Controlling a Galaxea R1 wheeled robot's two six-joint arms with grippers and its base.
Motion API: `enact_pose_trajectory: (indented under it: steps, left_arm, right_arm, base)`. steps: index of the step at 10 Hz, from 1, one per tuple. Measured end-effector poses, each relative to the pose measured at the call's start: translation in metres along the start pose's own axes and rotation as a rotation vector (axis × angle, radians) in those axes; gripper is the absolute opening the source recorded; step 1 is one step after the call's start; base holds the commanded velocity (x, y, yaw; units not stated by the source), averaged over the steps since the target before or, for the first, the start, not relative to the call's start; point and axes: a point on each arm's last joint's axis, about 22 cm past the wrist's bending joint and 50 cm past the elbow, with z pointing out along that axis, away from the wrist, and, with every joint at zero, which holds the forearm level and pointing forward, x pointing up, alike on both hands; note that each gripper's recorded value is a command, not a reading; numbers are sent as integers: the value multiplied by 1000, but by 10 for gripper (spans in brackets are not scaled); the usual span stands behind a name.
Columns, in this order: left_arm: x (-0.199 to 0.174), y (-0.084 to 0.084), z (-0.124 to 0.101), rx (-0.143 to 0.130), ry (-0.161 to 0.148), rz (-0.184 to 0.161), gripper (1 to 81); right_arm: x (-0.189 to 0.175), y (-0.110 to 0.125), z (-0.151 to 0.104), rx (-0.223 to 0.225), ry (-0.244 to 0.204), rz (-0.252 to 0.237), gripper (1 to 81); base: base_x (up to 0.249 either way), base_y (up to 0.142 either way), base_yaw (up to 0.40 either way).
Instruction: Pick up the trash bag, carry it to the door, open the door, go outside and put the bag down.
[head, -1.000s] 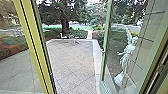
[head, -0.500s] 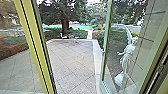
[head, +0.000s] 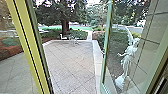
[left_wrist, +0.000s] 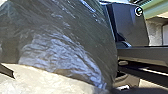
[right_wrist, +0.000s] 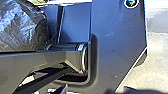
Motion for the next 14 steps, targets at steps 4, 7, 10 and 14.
enact_pose_trajectory:
  steps: [4, 7, 10, 14]
  left_arm:
    - [-2, 0, 0, 0, -3, -1, 10]
    - [-2, -1, 0, 1, -1, -1, 10]
    - [-1, -11, -3, 15, -3, 0, 10]
    - [-5, 5, 1, -7, -6, -1, 10]
  right_arm:
    - [-3, 0, 0, 0, -5, 1, 811]
    - [-2, -3, 1, 4, -4, 1, 811]
    - [-2, -10, 2, 12, -3, 20, 811]
    - [-6, 1, 0, -1, -7, -1, 811]
  base:
    - [113, 0, 0]
    - [113, 0, 0]
    - [113, 0, 0]
    - [113, -15, 0]
